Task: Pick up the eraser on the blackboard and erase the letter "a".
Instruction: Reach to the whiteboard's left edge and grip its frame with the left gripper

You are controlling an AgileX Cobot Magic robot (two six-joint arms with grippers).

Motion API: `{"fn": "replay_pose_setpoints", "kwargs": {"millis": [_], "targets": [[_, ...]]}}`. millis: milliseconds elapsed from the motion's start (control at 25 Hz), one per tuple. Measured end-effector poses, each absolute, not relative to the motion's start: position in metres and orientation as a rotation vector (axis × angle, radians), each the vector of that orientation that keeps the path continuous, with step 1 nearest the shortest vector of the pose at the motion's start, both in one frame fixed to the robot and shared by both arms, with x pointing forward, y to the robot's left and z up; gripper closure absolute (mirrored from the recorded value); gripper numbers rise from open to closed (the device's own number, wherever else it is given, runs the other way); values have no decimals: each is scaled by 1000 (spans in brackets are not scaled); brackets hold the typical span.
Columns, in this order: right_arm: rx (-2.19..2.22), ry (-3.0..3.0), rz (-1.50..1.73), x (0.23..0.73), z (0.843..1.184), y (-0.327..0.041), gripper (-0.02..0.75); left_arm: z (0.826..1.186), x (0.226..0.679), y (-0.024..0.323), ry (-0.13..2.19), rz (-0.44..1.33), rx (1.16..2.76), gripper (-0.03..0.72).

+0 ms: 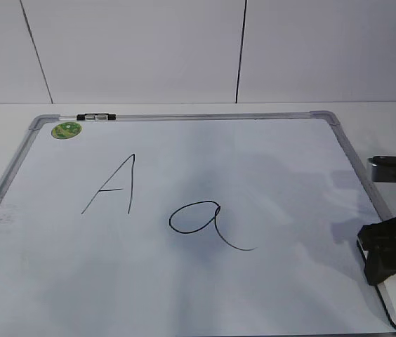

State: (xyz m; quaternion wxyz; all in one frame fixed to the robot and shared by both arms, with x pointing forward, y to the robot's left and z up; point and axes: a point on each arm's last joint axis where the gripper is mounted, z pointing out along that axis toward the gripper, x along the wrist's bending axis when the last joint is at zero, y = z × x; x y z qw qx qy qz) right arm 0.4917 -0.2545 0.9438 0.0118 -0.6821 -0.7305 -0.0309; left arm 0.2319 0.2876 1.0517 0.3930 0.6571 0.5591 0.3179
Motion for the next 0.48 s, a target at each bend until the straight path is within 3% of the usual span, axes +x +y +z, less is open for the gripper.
{"fn": "replay_pose_setpoints", "kwargs": {"millis": [280, 480], "targets": [[-2122, -2285, -102, 490, 948, -255, 199, 1052, 232, 288, 1419, 807, 1668, 454], [-2132, -2318, -166, 484, 969, -256, 200, 1052, 232, 288, 1419, 807, 1668, 454]]}}
